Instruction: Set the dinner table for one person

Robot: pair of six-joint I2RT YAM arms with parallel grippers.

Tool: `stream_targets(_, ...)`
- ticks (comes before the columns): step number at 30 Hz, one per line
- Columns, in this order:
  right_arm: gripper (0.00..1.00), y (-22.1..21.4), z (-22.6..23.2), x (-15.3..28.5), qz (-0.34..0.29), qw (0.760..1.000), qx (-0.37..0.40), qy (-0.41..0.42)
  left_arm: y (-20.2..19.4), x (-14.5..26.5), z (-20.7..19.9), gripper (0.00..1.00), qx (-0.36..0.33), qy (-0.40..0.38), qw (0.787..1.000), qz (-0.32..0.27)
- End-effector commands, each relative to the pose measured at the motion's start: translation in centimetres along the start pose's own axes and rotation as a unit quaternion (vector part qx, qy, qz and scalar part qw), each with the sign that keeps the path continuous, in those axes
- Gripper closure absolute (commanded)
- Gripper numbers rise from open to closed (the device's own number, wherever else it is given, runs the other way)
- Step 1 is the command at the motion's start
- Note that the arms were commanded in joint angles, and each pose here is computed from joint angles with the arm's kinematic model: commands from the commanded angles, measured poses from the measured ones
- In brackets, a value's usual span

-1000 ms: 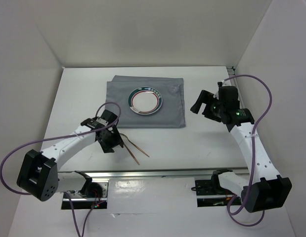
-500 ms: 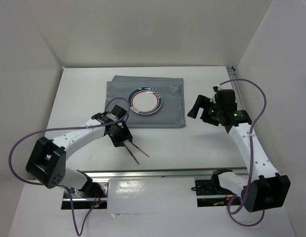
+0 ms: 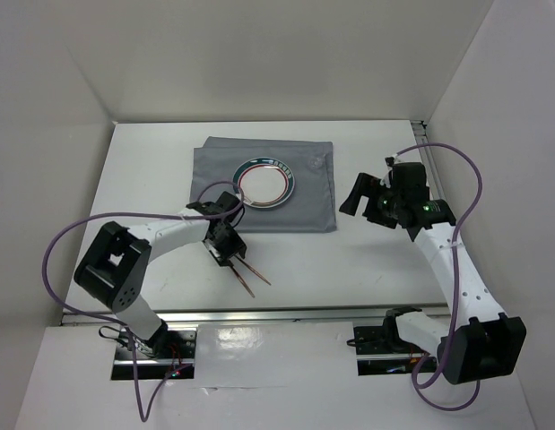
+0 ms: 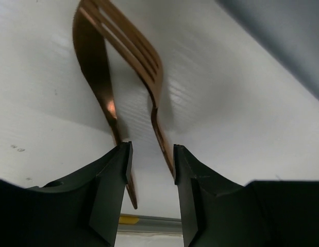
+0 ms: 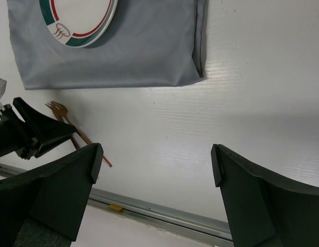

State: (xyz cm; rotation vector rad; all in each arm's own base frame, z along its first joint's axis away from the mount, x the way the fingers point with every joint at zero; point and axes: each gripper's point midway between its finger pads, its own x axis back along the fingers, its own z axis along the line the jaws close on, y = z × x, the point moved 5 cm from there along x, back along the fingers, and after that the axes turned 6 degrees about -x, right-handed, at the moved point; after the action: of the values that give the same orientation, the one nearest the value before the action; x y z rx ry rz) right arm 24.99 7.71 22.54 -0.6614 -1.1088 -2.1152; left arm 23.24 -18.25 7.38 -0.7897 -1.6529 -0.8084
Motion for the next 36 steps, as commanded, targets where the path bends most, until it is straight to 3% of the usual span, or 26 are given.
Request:
stream_targets(1,0.00,0.1,0.0,-0.5,-0.001,1.000,0.010,0.010,0.5,-0.1,-1.4,0.46,0.009,-0.013,1.000,-0.021)
stream_targets(14,0.00,0.1,-0.2,-1.1,0.002,1.000,0.009,0.009,0.2,-2.0,-2.3,0.50,0.003,0.017,1.000,-0.006)
stream_targets(17,0.00,0.1,-0.2,-1.1,0.002,1.000,0.009,0.009,0.1,-2.0,-2.7,0.60,-0.001,0.019,1.000,-0.004)
stream_targets(22,0.00,-0.2,-0.6,-1.5,0.007,1.000,0.007,0.000,0.2,-0.8,-2.8,1.00,-0.006,0.023,1.000,-0.014)
stream_targets(32,0.00,0.2,-0.6,-2.1,0.003,1.000,0.008,0.002,-0.6,8.4,-2.1,1.00,0.001,-0.031,0.998,-0.062)
stream_targets(36,0.00,0.2,-0.5,-2.1,0.003,1.000,0.003,0.002,2.7,11.2,-2.9,1.00,-0.065,-0.067,0.984,-0.149)
